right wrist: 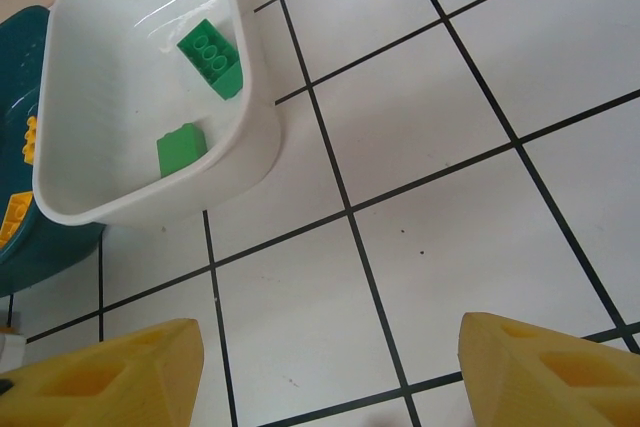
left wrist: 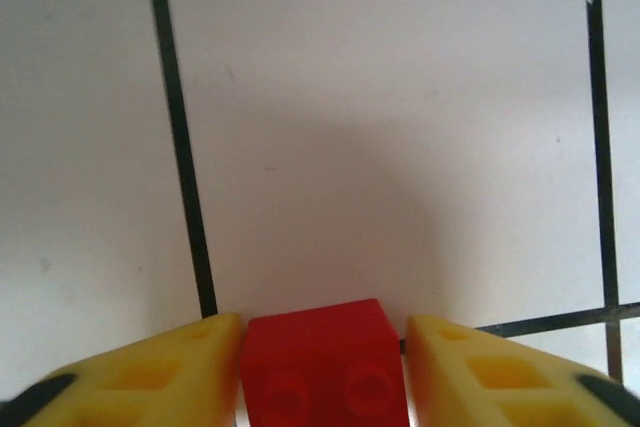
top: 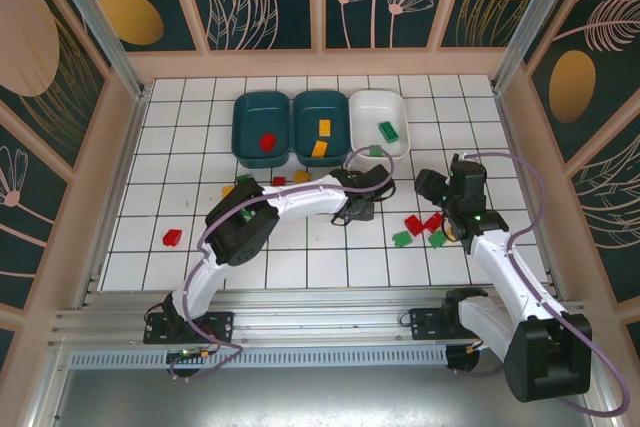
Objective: Sort the legos into containers by color
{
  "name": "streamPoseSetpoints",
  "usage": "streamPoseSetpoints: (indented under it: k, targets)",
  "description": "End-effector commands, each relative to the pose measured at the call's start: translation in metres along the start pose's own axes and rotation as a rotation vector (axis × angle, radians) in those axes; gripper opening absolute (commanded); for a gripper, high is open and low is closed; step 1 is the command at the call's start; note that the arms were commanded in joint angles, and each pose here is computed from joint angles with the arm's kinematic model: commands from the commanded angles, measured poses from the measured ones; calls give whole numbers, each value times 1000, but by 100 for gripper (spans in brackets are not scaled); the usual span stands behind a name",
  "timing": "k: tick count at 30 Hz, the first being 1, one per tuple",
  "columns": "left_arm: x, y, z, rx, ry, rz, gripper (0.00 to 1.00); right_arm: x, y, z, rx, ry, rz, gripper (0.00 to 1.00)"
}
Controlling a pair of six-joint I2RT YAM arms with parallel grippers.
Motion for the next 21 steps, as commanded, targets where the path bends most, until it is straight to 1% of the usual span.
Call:
streamPoseSetpoints:
  k: [1, 3, 6, 9, 11, 13, 16, 19, 21]
  targets:
    - [0, -4, 3, -33, -35, -17, 37, 0, 1, -2, -5, -22, -20, 69]
    - [-5, 3, 5, -41, -50, -44, 30, -1, 1, -1, -5, -23, -21, 69]
    - [-16, 24, 5, -36, -66, -96, 22, -3, 1, -1, -5, -21, -19, 69]
    - [-37, 58, 9, -36, -82, -187, 22, -2, -2, 1, -19, -26, -5, 68]
    - [-59, 83, 19, -25, -68, -238, 20, 0, -4, 3, -36, -33, 10, 68]
    - [-84, 102, 39, -5, -23, -266, 19, 0, -7, 6, -49, -39, 22, 68]
    - [-125, 118, 85, 10, 79, -307, 20, 0, -10, 9, -66, -49, 34, 68]
    - [-165, 115, 134, 14, 188, -308, 21, 0, -14, 15, -85, -53, 47, 68]
    - [-184, 106, 158, -28, 226, -314, 21, 3, -18, 20, -90, -44, 68, 68]
Point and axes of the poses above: each hand's point on the last joint's axis, 136 mm out from that joint toward the fingers, its own y axis back along the fingers, its own z axis along the line the jaws close on, x = y × z, the point moved 5 cm from there along y, back along the fingers, and after that the axes turned 12 degrees about y, right-handed, at the moved point
